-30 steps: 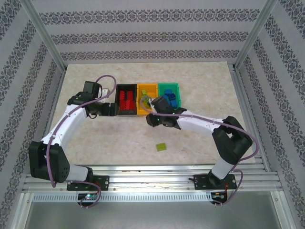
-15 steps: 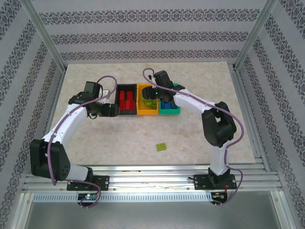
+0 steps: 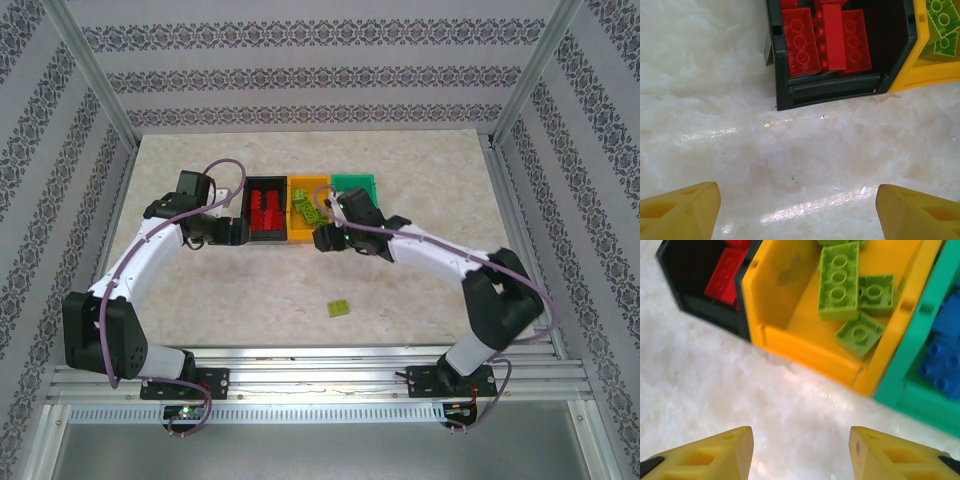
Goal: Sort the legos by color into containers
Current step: Pick up the lego from the bottom-center of the table, then place the lego in the container.
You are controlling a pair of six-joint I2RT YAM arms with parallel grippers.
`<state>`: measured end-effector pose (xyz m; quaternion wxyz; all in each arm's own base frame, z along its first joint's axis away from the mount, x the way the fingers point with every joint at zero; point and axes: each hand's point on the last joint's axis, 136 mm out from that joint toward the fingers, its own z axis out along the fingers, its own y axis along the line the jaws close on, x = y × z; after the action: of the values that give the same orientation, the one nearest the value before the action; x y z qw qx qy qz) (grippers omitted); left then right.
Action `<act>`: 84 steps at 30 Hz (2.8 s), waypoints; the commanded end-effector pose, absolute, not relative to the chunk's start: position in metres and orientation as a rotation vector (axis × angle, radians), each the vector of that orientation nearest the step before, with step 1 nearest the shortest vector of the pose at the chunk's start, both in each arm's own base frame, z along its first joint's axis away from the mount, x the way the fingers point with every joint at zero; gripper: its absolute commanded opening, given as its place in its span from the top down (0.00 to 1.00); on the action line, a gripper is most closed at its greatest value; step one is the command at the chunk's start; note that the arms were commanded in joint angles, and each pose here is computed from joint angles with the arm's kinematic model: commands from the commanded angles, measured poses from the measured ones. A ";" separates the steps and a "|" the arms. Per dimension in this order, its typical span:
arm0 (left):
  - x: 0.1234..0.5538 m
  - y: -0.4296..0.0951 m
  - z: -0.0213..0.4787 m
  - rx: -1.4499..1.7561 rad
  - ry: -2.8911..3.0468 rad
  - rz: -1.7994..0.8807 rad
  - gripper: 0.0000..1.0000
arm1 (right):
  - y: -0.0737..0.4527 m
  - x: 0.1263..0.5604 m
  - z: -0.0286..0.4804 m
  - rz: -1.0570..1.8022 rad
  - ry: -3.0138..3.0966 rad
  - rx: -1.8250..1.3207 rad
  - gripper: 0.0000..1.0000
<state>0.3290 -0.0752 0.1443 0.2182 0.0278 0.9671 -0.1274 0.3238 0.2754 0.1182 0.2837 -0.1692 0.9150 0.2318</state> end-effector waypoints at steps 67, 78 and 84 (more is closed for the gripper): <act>0.321 -0.082 0.154 0.127 2.670 -0.372 0.18 | 0.271 0.191 0.035 0.271 2.655 -0.589 0.56; 0.321 -0.083 0.153 0.130 2.674 -0.373 0.18 | 0.292 0.256 0.105 0.398 2.463 -0.548 0.57; 0.322 -0.083 0.149 0.129 2.690 -0.371 0.18 | 0.303 0.323 0.149 0.493 2.365 -0.468 0.57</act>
<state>0.3277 -0.0778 0.1460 0.2192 0.0314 0.9664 -0.1303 0.2939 0.2909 0.1246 0.3037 -0.1708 0.9229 0.1634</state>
